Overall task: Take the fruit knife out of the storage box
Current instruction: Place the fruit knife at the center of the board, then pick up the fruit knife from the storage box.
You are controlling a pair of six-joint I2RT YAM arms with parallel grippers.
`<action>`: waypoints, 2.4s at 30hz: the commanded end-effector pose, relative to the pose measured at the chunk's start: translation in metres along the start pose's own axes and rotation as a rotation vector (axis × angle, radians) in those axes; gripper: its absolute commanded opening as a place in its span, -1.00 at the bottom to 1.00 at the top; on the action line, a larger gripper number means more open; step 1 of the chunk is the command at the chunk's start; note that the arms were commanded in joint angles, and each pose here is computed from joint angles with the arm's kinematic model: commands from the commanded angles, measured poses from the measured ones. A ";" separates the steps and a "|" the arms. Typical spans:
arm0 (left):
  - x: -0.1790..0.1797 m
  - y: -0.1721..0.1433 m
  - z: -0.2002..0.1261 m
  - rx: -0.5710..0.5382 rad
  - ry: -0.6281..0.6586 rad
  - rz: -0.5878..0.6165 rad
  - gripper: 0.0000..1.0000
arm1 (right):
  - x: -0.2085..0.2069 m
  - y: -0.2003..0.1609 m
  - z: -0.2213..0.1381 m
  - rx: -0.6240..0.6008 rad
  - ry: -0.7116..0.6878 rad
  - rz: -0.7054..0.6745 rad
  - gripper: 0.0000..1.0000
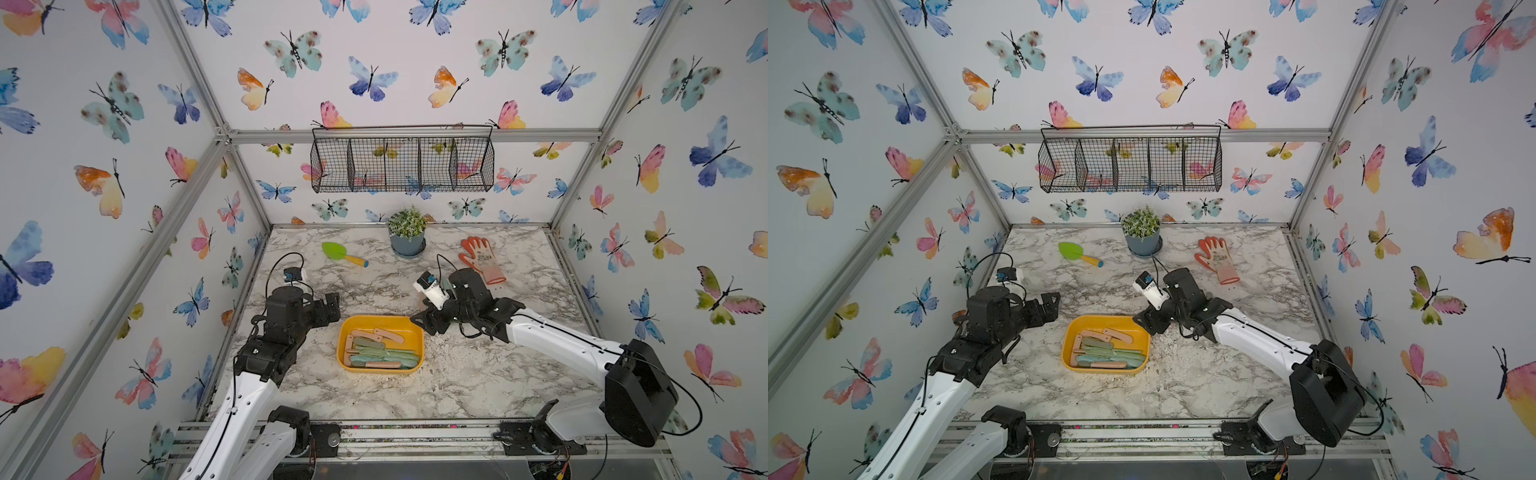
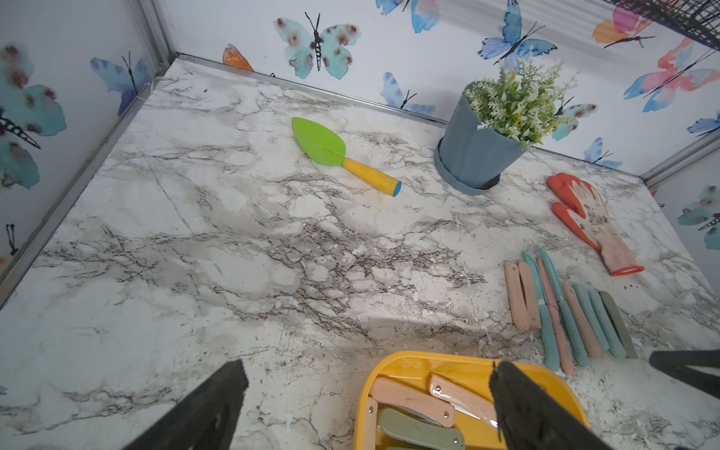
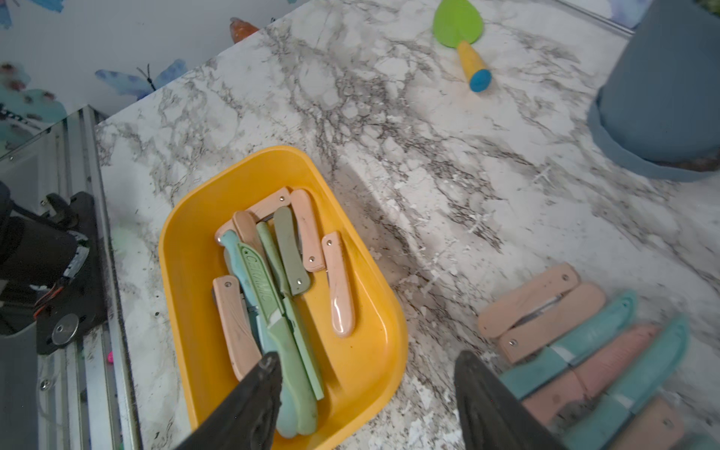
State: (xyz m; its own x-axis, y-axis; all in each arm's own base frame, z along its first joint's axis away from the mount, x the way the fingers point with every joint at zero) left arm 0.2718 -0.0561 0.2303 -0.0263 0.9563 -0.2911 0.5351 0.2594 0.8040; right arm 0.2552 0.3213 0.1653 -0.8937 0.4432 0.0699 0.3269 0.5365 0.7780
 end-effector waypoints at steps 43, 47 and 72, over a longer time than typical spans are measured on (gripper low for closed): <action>0.007 0.007 -0.007 -0.029 0.035 -0.018 0.97 | 0.023 -0.072 0.126 0.625 -0.108 -0.197 0.03; 0.007 0.008 -0.007 -0.032 0.036 -0.017 0.97 | 0.020 -0.076 0.128 0.648 -0.124 -0.196 0.03; 0.007 0.009 -0.008 -0.035 0.033 -0.018 0.97 | 0.013 -0.094 0.134 0.758 -0.155 -0.203 -0.19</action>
State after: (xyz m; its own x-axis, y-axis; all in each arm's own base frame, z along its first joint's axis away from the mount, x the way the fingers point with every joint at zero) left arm 0.2695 -0.0485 0.2284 -0.0639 0.9584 -0.2783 0.5331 0.2685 0.8023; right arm 0.2557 0.3885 0.0301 -0.9265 0.3492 -0.1400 0.3146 0.9232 0.2207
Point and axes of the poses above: each gripper's point midway between its finger pads, its own z axis out along the fingers, its own x axis along the line the jaws close on, y = z × x, the point moved 1 cm from there along -z, back along the fingers, and after that the axes turned 3 degrees about -z, right-handed, at the moved point
